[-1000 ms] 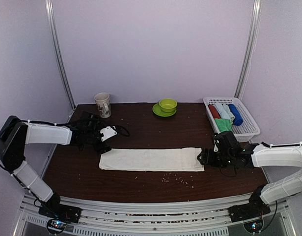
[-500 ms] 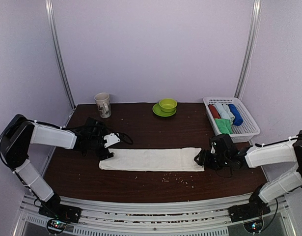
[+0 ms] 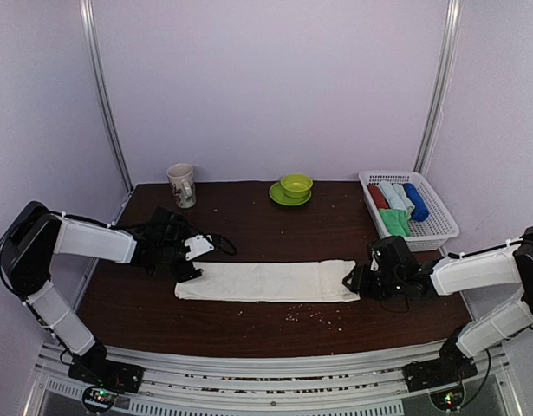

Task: Roll the towels
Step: Smooth out the towel at the center of the board.

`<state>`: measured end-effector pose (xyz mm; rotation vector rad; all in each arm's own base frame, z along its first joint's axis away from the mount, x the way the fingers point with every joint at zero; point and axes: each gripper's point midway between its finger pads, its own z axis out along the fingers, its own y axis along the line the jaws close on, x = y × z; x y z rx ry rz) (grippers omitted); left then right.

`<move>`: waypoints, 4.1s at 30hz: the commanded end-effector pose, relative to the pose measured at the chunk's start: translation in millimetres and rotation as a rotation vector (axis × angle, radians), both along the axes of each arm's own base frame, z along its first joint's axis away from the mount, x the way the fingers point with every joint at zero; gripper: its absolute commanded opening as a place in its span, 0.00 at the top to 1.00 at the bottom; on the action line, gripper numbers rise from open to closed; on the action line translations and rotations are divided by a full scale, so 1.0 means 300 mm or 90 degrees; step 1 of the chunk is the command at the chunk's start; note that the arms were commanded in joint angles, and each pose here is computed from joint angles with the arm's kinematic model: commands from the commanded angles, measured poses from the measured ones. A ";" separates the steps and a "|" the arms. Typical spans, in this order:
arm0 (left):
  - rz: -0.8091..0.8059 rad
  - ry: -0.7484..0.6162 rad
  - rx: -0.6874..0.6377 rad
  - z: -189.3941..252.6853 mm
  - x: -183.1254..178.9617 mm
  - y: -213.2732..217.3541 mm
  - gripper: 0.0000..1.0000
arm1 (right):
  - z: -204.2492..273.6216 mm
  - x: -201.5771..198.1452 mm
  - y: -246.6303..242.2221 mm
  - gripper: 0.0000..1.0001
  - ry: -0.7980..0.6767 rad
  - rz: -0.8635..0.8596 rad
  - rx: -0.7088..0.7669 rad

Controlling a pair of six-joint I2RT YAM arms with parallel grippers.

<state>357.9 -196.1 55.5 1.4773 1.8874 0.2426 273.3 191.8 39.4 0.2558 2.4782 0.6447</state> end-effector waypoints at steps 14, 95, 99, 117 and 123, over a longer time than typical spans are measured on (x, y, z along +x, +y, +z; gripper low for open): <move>-0.011 0.000 0.004 -0.024 -0.003 -0.019 0.06 | 0.002 0.009 -0.005 0.43 -0.011 0.007 -0.009; -0.028 0.023 0.017 -0.065 -0.026 -0.032 0.07 | 0.052 0.066 -0.044 0.46 -0.139 0.017 0.043; -0.032 0.026 0.018 -0.068 -0.031 -0.034 0.07 | 0.031 0.074 -0.051 0.40 -0.144 0.011 0.042; -0.036 0.034 0.022 -0.084 -0.035 -0.038 0.08 | 0.074 0.127 -0.005 0.37 -0.188 0.050 0.083; -0.035 0.035 0.023 -0.083 -0.036 -0.037 0.08 | 0.057 0.111 0.040 0.40 -0.171 0.082 0.129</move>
